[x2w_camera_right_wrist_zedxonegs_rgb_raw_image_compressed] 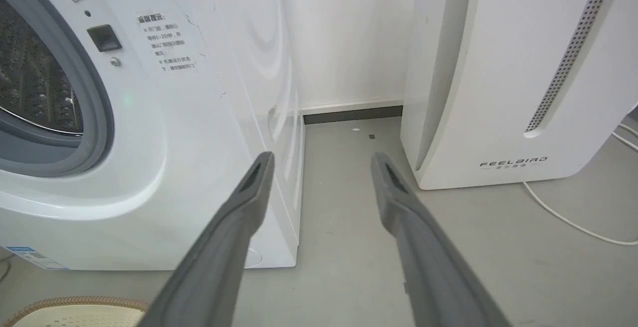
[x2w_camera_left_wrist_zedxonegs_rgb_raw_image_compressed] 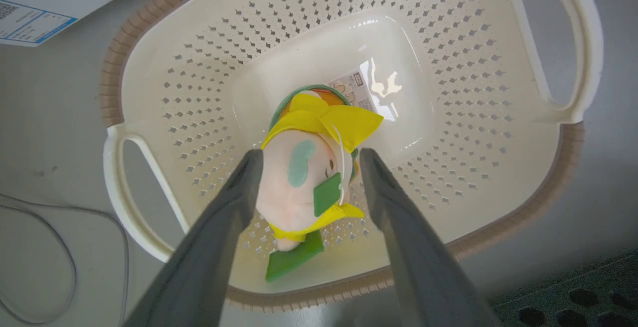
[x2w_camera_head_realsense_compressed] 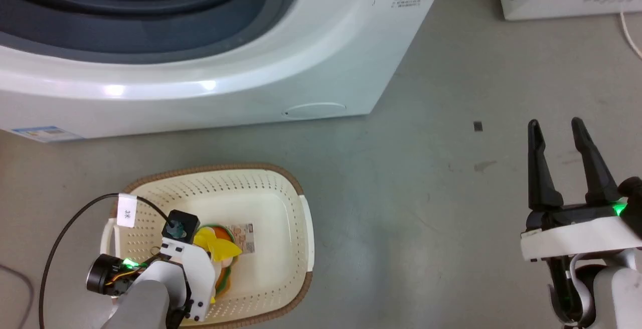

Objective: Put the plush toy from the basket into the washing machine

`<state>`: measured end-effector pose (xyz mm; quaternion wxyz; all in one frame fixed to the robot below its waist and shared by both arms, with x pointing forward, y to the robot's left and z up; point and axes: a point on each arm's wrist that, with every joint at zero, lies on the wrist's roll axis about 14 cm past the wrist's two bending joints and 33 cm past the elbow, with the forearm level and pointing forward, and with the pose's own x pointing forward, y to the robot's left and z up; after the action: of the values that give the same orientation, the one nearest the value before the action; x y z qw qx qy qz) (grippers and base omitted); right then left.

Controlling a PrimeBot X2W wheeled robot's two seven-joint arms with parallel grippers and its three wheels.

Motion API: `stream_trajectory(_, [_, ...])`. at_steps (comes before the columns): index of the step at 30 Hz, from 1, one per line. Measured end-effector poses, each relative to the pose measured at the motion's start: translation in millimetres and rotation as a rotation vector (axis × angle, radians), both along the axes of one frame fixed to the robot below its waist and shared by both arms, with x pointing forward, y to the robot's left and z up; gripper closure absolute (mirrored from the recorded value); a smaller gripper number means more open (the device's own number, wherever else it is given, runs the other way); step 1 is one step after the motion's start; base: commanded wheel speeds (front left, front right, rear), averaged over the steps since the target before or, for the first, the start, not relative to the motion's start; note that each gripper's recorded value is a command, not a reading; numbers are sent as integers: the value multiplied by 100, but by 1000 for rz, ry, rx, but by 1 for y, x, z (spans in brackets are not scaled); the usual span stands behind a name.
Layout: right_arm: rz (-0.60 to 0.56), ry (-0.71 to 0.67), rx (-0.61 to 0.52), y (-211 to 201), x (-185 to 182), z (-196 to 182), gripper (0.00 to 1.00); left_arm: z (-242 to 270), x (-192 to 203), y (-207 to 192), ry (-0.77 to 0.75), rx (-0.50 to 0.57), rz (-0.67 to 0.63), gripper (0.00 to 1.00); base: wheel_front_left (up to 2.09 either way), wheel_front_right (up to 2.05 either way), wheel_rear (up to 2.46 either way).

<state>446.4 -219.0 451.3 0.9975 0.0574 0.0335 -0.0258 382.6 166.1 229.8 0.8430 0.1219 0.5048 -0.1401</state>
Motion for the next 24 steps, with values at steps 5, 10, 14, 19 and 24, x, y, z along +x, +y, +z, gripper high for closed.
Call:
stream_trajectory(5, [-13,19,2,-5,5,-12,0,-22,-8,4,83,21,-8,0,0,0,0])
stream_trajectory(10, [-24,29,-1,-9,12,-23,0,-43,-17,10,161,51,-31,0,0,0,0])
stream_trajectory(14, [-35,38,-2,-13,18,-33,0,-59,-21,13,218,66,-36,0,0,0,0])
stream_trajectory(19, [-40,62,-9,-15,22,-48,0,-77,-22,17,267,84,-50,0,0,0,0])
stream_trajectory(24, [-45,71,-7,-17,27,-59,0,-92,-31,21,326,102,-57,0,0,0,0])
